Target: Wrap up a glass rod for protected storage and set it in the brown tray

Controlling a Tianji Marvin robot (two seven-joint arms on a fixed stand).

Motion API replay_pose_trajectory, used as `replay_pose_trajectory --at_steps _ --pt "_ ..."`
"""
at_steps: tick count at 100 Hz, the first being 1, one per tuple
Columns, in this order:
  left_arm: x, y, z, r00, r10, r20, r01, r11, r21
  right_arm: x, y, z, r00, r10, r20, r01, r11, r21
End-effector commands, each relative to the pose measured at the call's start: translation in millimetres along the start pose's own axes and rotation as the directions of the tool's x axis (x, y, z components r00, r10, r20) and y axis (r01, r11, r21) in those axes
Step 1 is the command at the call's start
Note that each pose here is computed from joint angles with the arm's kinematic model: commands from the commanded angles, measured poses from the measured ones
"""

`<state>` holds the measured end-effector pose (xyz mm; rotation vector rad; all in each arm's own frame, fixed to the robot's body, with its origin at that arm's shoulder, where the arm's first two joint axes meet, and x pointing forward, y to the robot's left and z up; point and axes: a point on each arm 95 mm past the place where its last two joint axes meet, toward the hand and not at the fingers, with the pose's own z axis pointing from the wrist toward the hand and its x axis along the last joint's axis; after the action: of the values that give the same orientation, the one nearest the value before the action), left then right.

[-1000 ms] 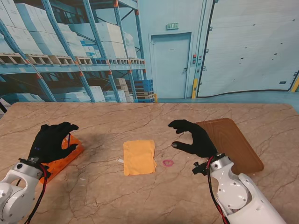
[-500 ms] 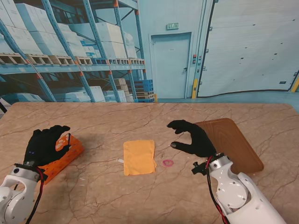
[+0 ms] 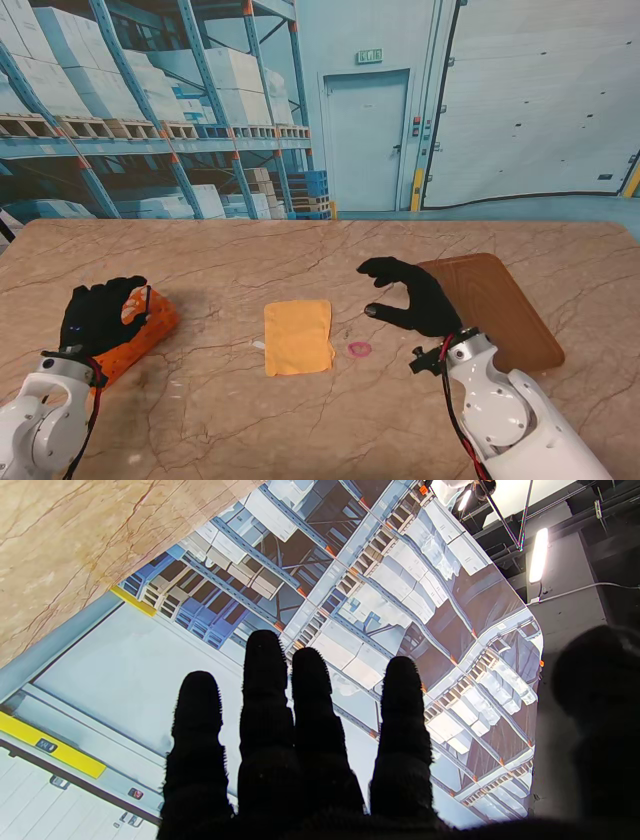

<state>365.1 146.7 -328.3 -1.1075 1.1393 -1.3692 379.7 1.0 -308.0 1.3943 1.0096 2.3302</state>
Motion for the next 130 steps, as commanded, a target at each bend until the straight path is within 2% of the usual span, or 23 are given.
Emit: replay_pose_trajectory --at_steps 1,82,130 --pt "0.0 5.5 -0.7 1.0 -0.009 0.011 0.01 1.0 -0.013 2.8 -1.7 1.2 1.0 0.005 -0.004 -0.005 1.0 0.003" --pt "5.6 21.6 7.0 0.999 -0.011 0.041 0.013 0.998 -0.057 3.0 -1.6 1.9 1.0 0.007 -0.001 -0.007 1.0 0.009" --pt "6.9 26.0 6.6 0.999 0.005 0.047 -0.002 0.999 -0.049 2.7 -2.5 3.6 1.0 0.008 0.002 -0.008 1.0 0.015"
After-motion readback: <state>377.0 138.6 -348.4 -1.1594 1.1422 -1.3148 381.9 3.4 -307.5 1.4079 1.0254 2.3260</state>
